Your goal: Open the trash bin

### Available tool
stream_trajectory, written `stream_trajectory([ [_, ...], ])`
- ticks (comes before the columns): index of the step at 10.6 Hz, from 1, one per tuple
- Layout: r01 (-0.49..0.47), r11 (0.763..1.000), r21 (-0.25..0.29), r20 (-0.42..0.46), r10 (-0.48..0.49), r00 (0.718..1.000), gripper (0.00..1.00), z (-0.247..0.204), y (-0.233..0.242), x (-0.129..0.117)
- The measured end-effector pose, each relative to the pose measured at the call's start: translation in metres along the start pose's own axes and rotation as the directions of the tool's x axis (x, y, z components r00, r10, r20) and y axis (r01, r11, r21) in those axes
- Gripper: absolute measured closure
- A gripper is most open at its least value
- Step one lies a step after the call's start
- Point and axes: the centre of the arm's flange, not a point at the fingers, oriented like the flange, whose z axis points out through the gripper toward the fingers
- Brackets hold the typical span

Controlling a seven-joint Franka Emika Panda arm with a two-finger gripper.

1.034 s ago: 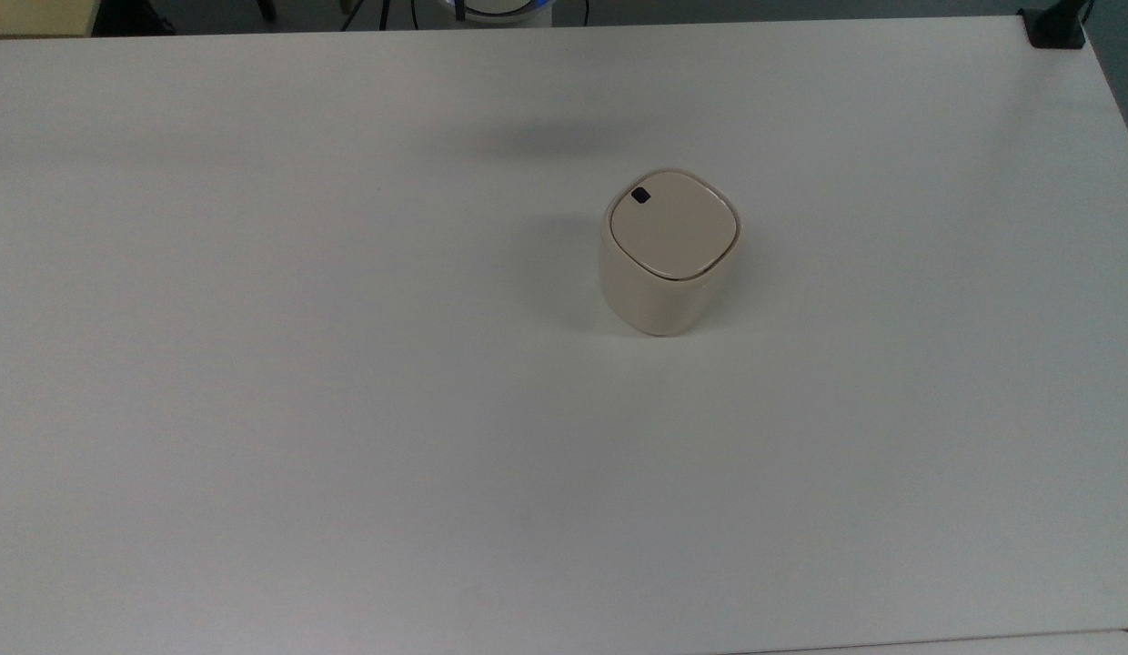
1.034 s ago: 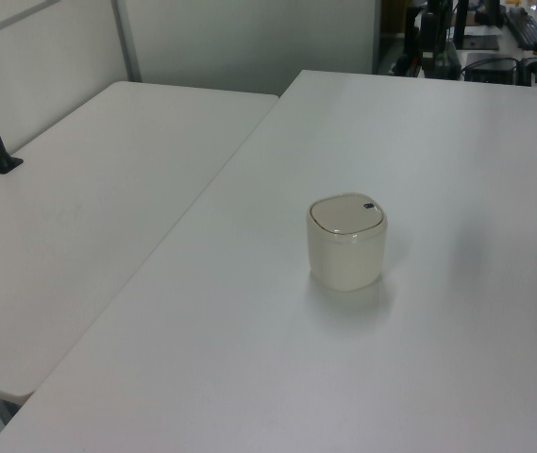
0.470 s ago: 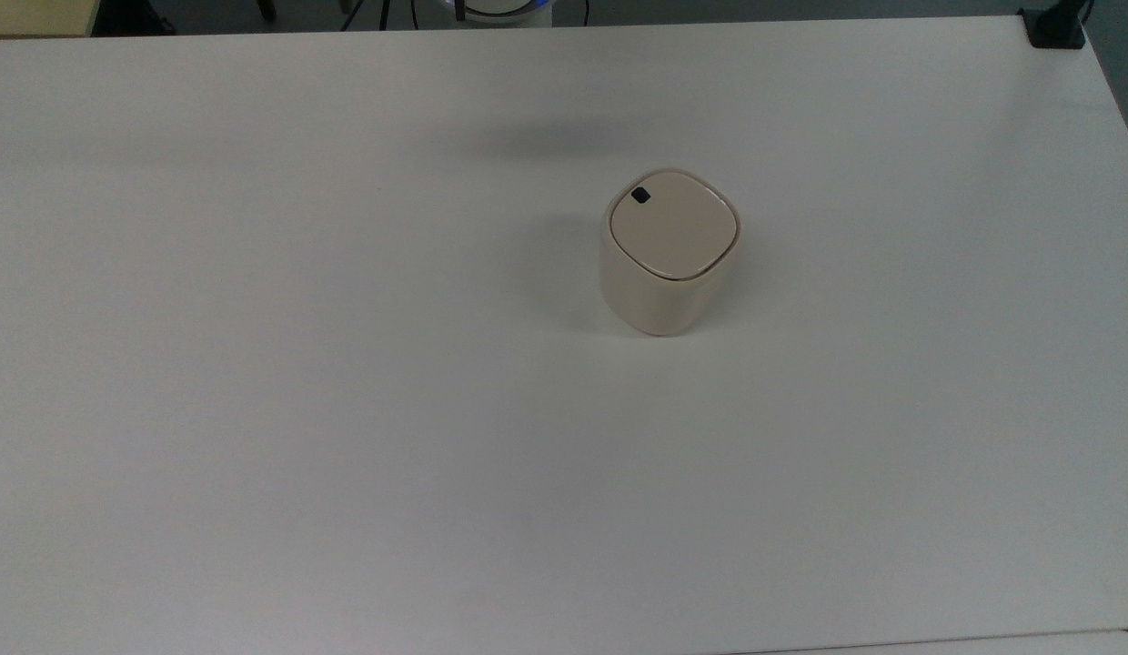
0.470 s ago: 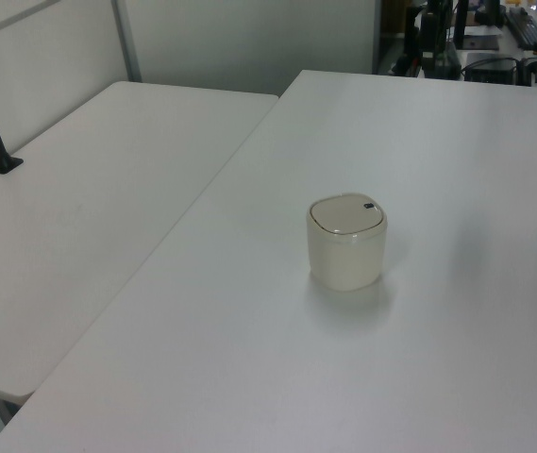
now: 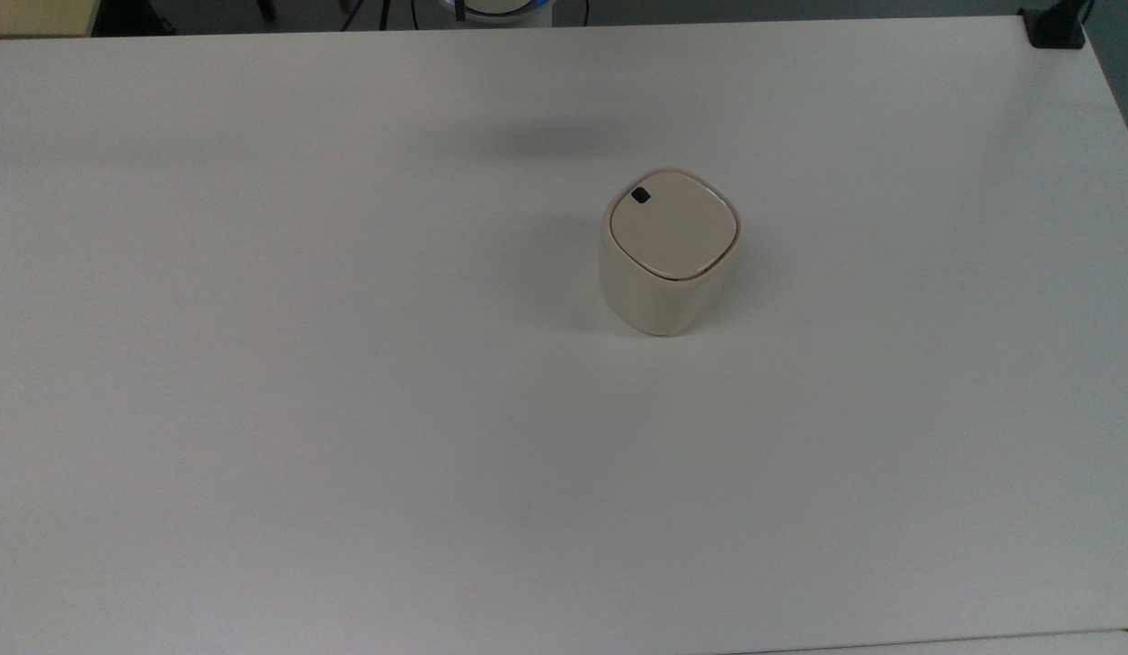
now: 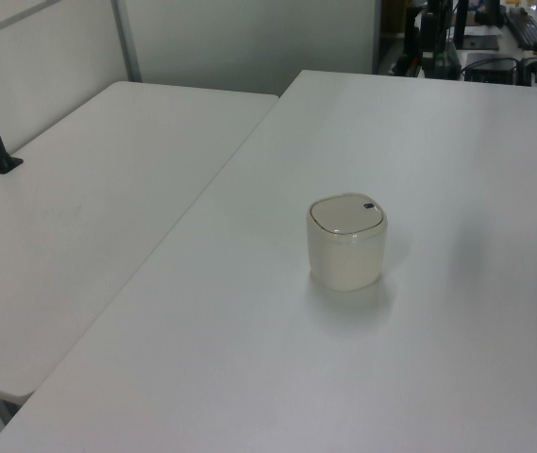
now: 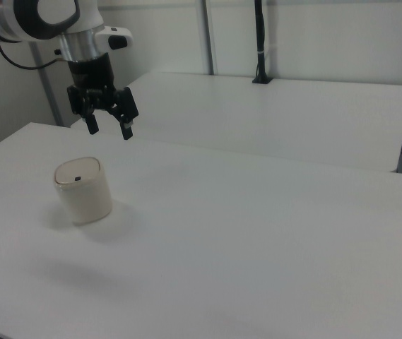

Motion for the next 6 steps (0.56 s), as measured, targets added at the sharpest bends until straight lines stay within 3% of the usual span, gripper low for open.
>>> stream_trajectory([
  [6,0.021,1.0,0.0,0.0,-0.021,1.0,0.04,0.0,0.0,0.0],
])
